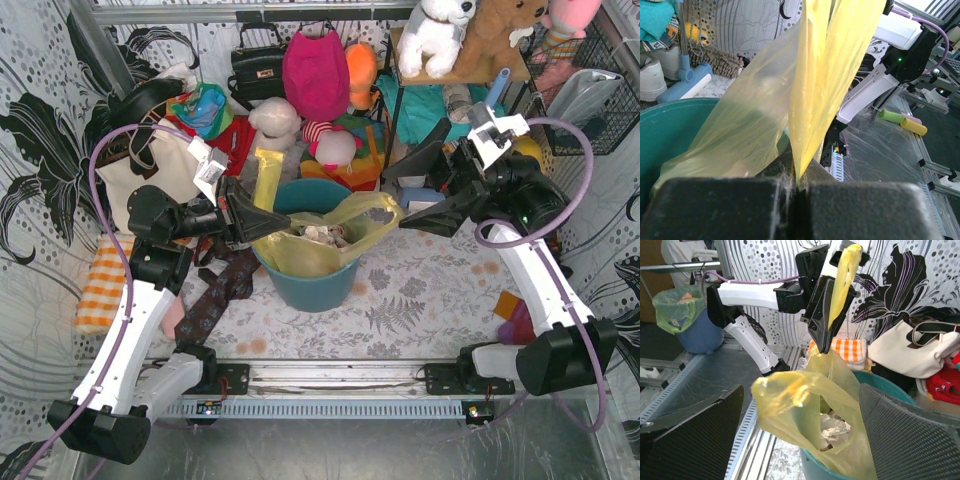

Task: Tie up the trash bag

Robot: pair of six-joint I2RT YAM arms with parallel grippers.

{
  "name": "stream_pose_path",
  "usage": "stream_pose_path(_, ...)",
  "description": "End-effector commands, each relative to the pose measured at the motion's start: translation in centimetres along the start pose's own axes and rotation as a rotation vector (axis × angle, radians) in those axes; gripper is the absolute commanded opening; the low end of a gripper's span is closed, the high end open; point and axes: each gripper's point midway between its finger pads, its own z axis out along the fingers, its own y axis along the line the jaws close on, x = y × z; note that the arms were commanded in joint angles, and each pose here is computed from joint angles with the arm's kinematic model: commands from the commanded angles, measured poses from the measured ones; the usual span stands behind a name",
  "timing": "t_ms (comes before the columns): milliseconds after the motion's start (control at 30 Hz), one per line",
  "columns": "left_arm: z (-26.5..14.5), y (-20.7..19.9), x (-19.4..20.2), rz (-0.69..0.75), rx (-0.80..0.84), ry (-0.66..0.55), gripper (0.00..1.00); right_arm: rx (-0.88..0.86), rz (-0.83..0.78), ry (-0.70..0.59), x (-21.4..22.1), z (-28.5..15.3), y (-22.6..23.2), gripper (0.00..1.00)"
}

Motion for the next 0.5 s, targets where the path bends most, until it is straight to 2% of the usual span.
stream_pose_path(0, 0.0, -1.1, -0.8, 0.04, 0.024, -0.008, 0.0, -0.053, -0.228, 0.028, -2.0, 0.4, 3.0, 0.97)
stream_pose_path(167, 0.0, -1.0, -0.9, 0.04, 0.024, -0.009, 0.0, -0.058, -0.254, 0.019, -2.7, 0.6, 3.8, 0.97)
stream_pose_path(467, 0.0, -1.4, -0.8, 0.024, 0.041, -0.001, 0.0, -0.122, -0.217, 0.021, 0.3, 1.6, 2.5, 0.99)
